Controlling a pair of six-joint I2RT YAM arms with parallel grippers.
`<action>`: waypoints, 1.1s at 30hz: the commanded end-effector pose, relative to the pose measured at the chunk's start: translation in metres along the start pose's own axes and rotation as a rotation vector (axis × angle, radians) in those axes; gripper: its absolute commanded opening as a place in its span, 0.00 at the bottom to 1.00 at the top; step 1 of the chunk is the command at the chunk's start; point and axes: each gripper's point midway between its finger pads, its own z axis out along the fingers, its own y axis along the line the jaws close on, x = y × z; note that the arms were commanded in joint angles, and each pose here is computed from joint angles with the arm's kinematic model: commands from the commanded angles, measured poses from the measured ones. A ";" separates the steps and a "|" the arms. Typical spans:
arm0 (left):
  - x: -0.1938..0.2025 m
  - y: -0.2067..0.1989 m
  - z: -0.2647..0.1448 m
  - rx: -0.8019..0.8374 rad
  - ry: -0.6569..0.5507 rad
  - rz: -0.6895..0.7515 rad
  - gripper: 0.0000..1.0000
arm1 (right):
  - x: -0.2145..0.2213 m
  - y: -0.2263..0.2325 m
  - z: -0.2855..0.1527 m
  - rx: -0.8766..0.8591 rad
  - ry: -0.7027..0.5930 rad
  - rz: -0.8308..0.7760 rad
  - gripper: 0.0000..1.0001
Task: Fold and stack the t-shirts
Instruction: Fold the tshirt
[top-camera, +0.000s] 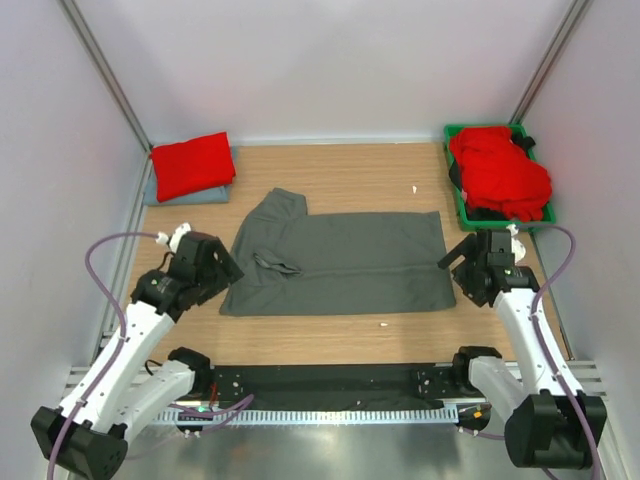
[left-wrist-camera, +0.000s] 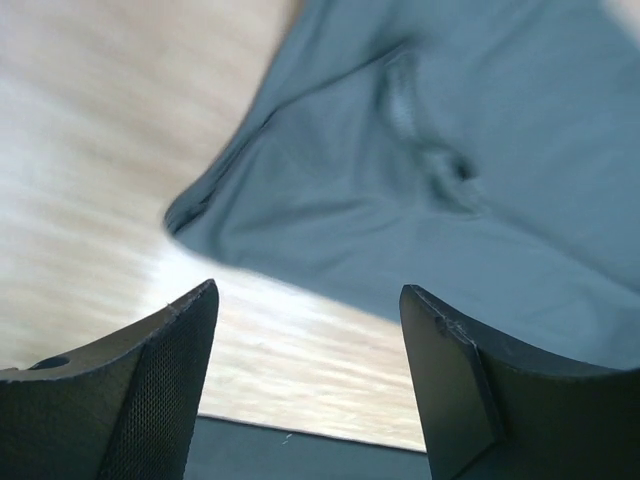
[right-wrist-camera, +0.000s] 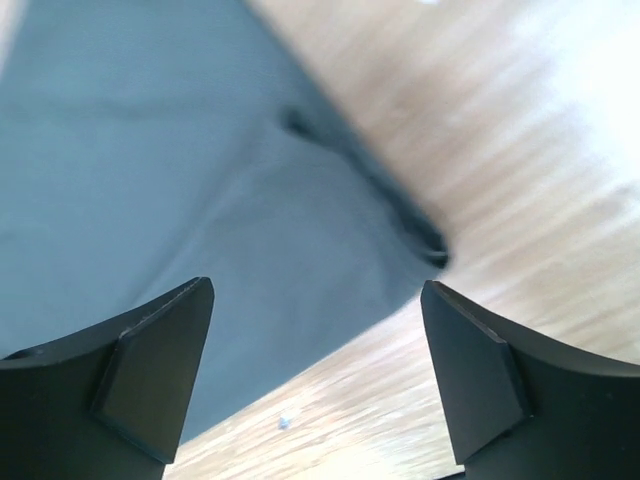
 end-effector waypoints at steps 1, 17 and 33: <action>-0.034 -0.013 -0.024 0.016 -0.071 0.214 0.74 | -0.013 0.053 -0.033 -0.190 -0.054 -0.080 0.90; 0.017 -0.029 0.061 0.087 0.062 0.094 0.21 | 0.210 0.306 -0.055 -0.536 0.266 -0.731 0.02; 0.041 0.012 0.087 -0.044 0.082 0.085 0.15 | 0.303 0.322 0.001 -0.492 0.459 -0.800 0.02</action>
